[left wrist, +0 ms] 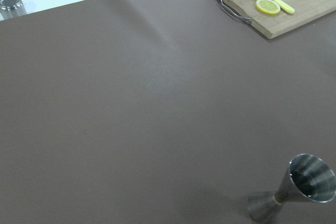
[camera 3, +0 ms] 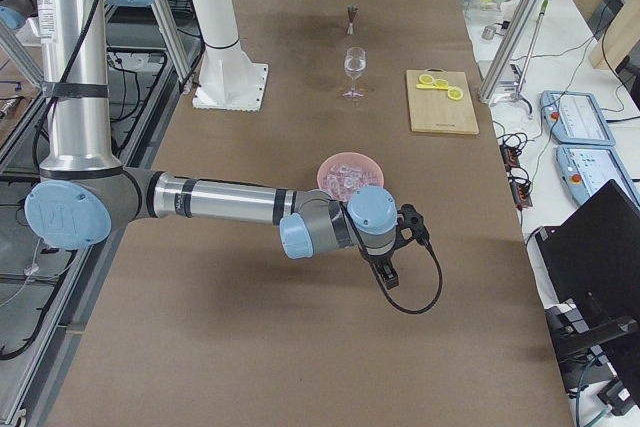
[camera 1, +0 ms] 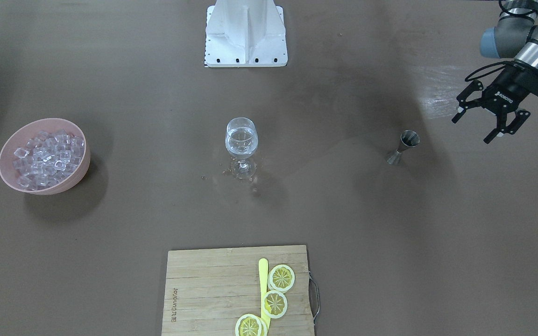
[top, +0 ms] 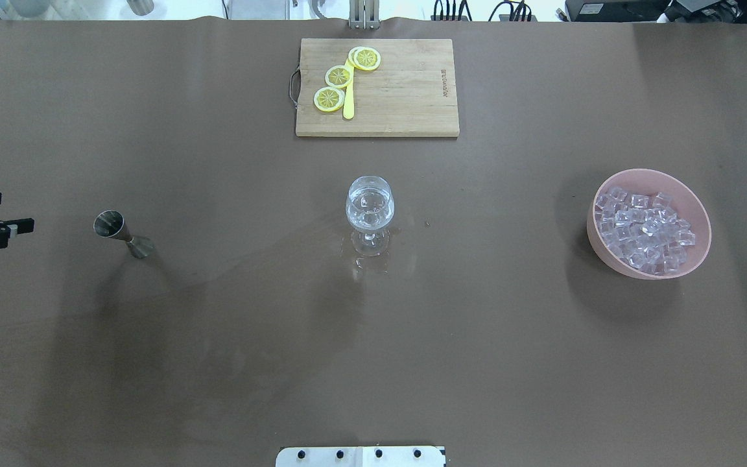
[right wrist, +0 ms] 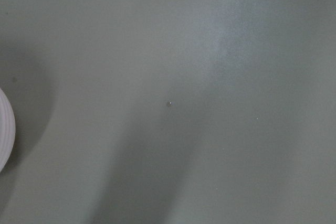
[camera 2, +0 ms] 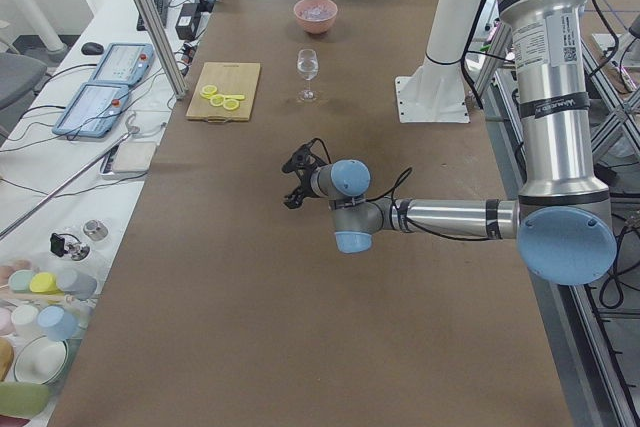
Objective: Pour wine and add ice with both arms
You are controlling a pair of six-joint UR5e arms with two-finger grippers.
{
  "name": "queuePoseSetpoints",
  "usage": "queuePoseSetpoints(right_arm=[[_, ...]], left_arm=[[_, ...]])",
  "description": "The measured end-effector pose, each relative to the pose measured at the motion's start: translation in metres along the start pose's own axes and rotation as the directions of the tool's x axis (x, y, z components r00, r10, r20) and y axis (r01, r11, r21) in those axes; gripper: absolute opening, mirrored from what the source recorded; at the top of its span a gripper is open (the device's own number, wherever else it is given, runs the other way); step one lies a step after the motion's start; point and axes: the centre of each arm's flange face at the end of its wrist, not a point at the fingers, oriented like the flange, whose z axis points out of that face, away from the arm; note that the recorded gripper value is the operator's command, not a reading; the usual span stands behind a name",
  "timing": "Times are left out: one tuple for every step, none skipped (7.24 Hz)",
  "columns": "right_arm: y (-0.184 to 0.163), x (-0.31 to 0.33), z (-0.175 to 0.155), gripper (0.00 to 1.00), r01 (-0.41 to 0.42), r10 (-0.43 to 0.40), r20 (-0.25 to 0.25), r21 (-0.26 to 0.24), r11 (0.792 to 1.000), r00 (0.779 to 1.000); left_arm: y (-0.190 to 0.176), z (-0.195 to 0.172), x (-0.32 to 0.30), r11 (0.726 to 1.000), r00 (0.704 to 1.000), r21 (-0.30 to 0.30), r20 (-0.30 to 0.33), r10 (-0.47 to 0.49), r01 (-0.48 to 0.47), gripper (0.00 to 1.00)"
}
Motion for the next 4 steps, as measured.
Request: queuePoseSetpoints(right_arm=[[0.000,0.000,0.000,1.00,0.001,-0.001,-0.001,0.001,1.000,1.000],[0.000,0.000,0.000,1.00,0.000,0.000,-0.001,0.000,1.000,1.000],[0.001,0.000,0.000,1.00,-0.001,0.001,-0.001,-0.001,1.000,1.000],[0.003,0.001,0.001,1.00,-0.003,0.003,-0.001,-0.002,1.000,1.000]], left_arm=[[0.014,0.012,0.010,0.999,1.000,0.036,0.009,0.019,-0.019,0.92],[0.022,0.017,0.017,0.996,0.998,0.065,0.010,0.056,-0.056,0.92],[0.027,0.015,0.020,0.990,0.995,0.093,0.008,0.104,-0.104,0.93],[0.029,0.013,0.021,0.982,0.989,0.114,0.021,0.146,-0.148,0.93]])
